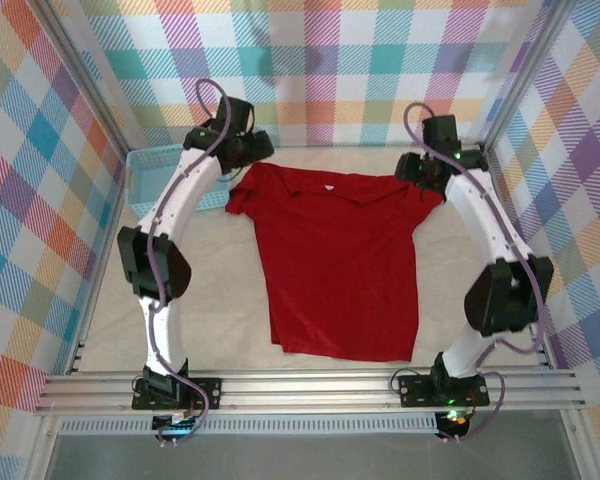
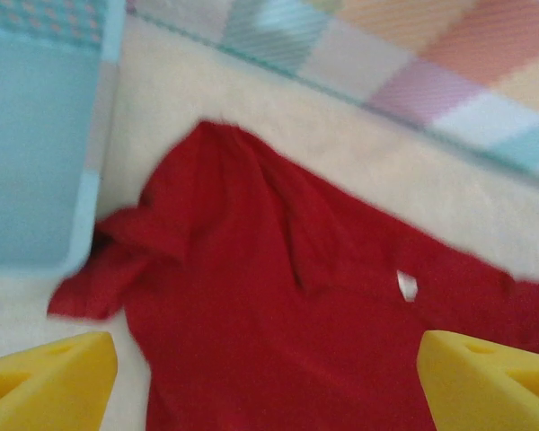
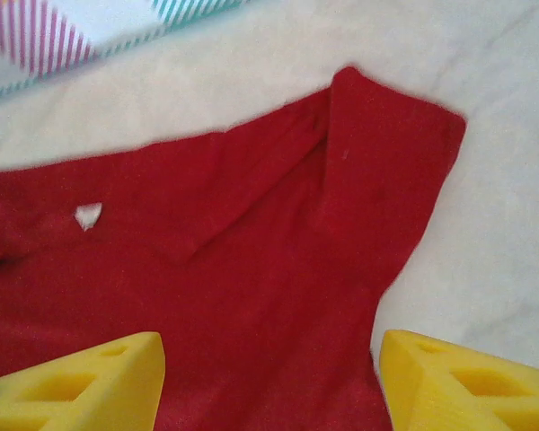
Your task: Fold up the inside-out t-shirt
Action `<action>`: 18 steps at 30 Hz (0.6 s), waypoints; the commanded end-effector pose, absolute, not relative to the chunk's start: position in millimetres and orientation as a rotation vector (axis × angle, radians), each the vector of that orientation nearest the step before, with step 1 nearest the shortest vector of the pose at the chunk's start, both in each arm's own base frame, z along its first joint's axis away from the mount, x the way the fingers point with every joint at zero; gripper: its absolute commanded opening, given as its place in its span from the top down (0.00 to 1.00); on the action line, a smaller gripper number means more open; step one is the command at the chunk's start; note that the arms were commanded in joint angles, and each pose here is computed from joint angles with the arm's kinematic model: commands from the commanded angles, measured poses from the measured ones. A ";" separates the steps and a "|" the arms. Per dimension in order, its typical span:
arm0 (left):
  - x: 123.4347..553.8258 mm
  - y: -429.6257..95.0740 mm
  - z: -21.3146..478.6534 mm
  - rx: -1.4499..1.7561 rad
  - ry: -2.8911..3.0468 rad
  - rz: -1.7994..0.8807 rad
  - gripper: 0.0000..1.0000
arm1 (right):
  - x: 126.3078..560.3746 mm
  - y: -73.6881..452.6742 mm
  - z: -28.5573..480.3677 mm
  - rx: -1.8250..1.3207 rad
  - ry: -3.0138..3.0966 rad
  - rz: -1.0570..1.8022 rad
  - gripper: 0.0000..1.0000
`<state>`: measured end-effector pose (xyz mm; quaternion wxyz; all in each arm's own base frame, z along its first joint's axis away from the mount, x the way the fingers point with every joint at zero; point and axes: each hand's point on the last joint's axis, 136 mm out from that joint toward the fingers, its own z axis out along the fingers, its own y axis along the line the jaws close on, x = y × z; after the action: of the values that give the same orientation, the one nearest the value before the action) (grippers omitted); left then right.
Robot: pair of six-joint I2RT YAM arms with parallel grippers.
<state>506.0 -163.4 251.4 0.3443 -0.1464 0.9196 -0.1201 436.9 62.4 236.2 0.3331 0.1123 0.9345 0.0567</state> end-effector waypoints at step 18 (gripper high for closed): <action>288.0 -204.1 99.3 -0.099 2.617 -0.406 0.22 | 314.5 146.4 110.5 -0.033 2.672 0.330 0.40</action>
<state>289.7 -194.7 98.0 0.2251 -0.0195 0.9685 -0.1046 300.7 142.9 109.8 0.1989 -0.0197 0.9737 0.1095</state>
